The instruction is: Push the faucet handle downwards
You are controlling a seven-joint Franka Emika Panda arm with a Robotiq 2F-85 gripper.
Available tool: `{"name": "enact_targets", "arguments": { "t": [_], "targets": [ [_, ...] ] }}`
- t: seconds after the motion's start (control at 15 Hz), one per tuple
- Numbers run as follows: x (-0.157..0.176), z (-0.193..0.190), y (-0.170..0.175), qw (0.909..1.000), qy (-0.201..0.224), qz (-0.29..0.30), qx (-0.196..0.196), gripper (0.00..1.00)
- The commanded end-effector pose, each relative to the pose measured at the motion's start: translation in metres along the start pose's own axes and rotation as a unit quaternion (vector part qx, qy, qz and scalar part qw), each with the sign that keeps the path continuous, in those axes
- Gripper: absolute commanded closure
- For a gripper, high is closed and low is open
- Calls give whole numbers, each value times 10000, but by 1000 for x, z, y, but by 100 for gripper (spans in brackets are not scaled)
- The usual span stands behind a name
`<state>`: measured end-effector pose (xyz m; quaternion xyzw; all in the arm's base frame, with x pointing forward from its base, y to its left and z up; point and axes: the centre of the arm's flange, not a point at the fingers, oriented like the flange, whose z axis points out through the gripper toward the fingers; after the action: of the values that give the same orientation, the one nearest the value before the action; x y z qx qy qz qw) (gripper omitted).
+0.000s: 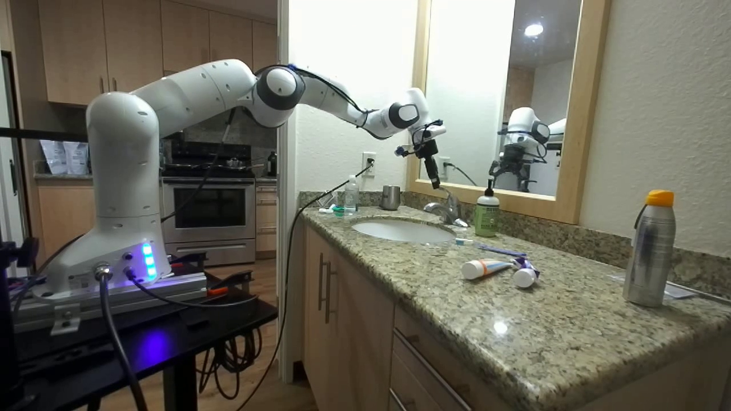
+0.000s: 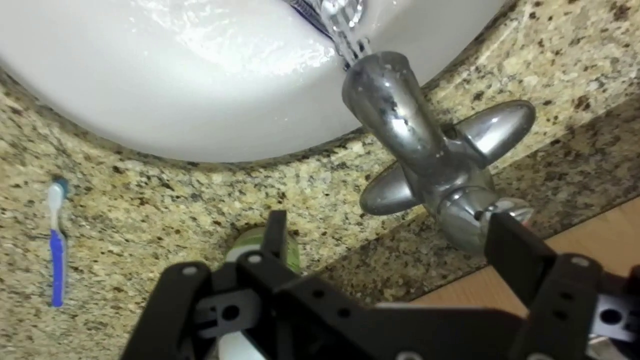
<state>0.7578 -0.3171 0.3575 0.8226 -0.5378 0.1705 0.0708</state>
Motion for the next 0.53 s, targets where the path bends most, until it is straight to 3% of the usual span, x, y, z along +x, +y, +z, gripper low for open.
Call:
{"name": "enact_targets", "arguments": {
  "t": [0.0, 0.2, 0.27, 0.47],
  "targets": [
    [24, 11, -12, 9948, -534, 338, -795, 0],
    [17, 17, 0, 9850, -1024, 497, -1299, 0],
    [13, 13, 2, 9872, -936, 553, -1164, 0],
    [12, -18, -4, 9976, -475, 447, -251, 0]
  ]
}}
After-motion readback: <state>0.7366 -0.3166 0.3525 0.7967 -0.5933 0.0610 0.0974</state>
